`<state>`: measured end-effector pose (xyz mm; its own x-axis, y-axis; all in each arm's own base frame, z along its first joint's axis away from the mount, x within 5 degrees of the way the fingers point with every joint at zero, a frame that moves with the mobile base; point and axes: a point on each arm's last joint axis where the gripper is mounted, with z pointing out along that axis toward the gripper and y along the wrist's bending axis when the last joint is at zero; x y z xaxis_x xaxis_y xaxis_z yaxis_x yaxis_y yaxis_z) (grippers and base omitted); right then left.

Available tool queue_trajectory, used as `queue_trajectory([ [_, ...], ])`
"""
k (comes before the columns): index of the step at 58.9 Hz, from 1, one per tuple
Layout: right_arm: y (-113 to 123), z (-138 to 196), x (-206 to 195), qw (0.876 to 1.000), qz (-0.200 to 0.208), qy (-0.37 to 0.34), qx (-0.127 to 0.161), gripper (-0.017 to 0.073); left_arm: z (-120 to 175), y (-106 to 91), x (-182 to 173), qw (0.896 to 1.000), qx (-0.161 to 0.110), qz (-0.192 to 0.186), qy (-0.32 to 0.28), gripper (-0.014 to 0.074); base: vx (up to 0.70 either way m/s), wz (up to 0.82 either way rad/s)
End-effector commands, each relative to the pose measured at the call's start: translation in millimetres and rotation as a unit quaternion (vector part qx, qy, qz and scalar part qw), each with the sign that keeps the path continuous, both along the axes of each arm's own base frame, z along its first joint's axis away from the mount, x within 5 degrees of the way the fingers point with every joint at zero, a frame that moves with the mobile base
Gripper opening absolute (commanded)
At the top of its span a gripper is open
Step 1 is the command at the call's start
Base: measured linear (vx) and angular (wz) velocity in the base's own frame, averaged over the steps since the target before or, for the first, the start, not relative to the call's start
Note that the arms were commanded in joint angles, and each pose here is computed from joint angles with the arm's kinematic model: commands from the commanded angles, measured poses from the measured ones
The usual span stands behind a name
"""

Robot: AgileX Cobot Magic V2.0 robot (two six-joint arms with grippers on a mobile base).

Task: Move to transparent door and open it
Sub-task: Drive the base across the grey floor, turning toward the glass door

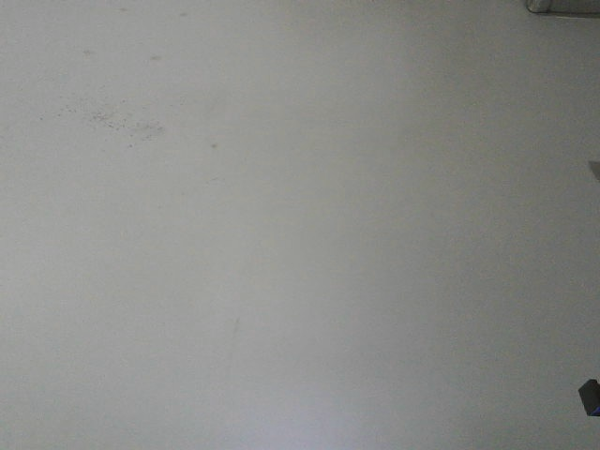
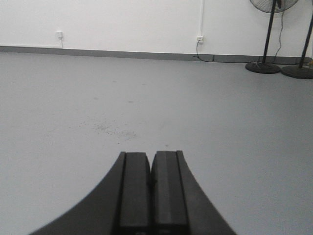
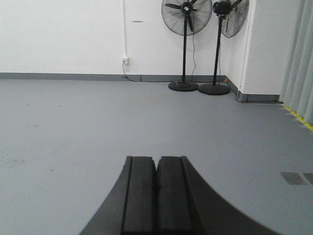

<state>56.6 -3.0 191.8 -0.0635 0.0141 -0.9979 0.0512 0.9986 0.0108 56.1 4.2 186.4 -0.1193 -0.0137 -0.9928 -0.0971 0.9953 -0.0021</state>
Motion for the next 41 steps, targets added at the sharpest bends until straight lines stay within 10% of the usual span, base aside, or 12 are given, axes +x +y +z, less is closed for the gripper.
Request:
queue_trajectory([
  [1, 0.1, 6.9, -0.8, 0.999, 0.000, -0.047, -0.008, -0.0006, 2.4, 1.0, 0.1, 0.999, -0.002, 0.005, -0.039, -0.0006, 0.43, 0.15],
  [41, 0.1, 6.9, -0.8, 0.999, 0.000, -0.047, -0.008, -0.0006, 2.4, 1.0, 0.1, 0.999, -0.002, 0.005, -0.039, -0.0006, 0.42, 0.25],
])
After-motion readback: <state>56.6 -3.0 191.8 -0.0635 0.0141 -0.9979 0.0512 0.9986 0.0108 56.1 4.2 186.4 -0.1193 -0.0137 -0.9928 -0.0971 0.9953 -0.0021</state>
